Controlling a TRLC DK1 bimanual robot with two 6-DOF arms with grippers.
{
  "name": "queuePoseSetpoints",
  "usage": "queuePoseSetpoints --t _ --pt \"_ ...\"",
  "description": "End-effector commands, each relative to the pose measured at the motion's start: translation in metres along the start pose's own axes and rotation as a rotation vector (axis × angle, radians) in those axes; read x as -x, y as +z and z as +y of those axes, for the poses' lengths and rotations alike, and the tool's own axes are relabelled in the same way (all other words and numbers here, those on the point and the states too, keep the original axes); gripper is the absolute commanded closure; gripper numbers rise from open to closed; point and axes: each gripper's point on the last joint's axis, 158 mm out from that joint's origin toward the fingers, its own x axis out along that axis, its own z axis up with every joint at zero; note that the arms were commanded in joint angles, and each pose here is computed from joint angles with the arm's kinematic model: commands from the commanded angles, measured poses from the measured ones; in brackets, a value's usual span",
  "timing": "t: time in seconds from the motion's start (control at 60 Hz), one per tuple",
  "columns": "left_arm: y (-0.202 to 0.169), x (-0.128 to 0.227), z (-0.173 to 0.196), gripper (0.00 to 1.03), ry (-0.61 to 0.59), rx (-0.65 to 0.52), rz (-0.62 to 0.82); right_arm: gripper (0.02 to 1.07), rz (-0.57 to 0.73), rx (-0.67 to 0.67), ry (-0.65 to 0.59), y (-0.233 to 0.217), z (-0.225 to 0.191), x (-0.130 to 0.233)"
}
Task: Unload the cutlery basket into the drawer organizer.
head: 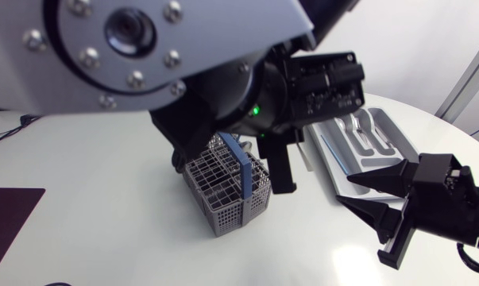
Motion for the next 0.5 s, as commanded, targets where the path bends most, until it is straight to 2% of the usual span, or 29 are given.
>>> queuePoseSetpoints --t 0.0,0.083,0.2,0.483 --pt "0.004 -0.007 0.02 1.0 -0.017 0.189 -0.037 0.52 -0.043 0.012 -0.029 0.008 0.002 0.003" --pt "0.01 -0.011 0.027 1.0 -0.073 0.305 -0.082 0.52 -0.063 0.043 -0.064 0.019 -0.001 0.003" --pt "0.012 -0.017 0.017 1.0 -0.175 0.395 -0.084 0.52 -0.083 0.099 -0.124 0.032 -0.004 0.0" --pt "0.016 -0.025 -0.016 1.0 -0.337 0.465 -0.052 0.52 -0.086 0.212 -0.247 0.051 -0.007 -0.017"
